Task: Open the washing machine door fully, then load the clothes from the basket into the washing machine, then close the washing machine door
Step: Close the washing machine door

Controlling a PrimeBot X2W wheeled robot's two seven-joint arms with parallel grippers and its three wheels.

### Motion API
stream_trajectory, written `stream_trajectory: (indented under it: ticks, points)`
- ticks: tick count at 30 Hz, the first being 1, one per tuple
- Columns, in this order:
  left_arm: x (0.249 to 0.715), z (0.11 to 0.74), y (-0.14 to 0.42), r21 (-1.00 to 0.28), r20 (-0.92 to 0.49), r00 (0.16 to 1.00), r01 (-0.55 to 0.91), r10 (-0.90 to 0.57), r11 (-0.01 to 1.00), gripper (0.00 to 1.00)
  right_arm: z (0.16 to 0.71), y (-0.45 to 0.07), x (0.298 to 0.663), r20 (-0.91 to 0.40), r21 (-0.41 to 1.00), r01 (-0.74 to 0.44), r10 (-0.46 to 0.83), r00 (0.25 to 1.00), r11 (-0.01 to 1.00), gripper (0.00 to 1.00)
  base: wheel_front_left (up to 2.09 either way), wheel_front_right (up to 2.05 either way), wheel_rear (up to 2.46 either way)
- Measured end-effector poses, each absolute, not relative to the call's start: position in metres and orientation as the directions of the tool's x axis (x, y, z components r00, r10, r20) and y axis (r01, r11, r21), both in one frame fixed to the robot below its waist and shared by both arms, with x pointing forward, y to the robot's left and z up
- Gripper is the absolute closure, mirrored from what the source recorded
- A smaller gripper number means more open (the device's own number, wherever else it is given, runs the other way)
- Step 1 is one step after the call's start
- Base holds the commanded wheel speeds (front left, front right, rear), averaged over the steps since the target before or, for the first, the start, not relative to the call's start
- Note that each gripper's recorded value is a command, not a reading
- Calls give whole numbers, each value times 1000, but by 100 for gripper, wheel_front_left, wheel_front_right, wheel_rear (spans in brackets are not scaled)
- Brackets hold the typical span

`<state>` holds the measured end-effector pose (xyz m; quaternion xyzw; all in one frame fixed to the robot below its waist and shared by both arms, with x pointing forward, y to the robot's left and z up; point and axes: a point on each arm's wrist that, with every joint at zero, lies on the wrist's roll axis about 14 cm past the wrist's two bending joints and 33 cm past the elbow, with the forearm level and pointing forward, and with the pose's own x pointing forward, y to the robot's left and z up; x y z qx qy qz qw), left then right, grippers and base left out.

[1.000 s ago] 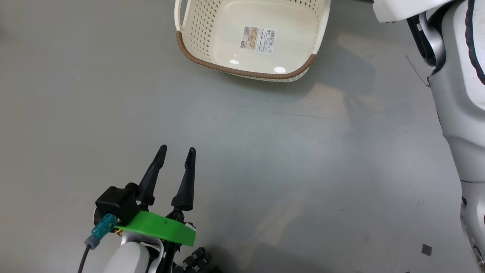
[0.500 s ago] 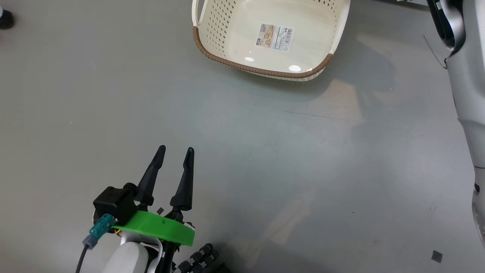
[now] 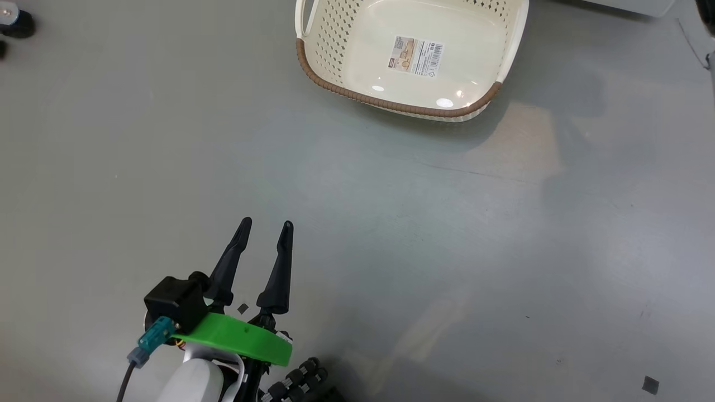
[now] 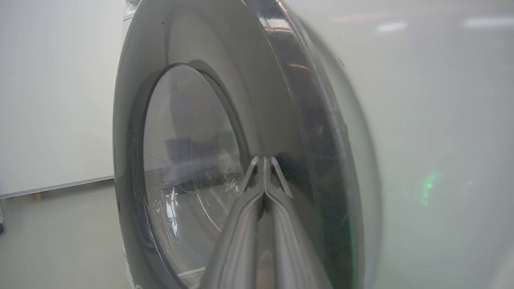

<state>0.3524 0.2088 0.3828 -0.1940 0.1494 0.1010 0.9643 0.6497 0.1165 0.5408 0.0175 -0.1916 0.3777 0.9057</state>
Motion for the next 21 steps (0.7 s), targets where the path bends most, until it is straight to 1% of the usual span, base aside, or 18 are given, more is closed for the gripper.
stream_trajectory:
  ticks: [10, 14, 21]
  points:
    - [338, 383, 216, -335, -344, 922, -295, 175, 895, 0, 548, 111, 667, 362, -114, -654, 644, 674, 748, 100, 0, 0, 0]
    - [335, 386, 222, -328, -339, 920, -312, 197, 892, 0, 555, 113, 670, 369, -119, -649, 641, 673, 751, 100, 0, 0, 0]
    - [330, 387, 222, -329, -341, 918, -320, 204, 888, 0, 561, 102, 681, 368, -156, -598, 609, 703, 786, 100, 0, 0, 0]
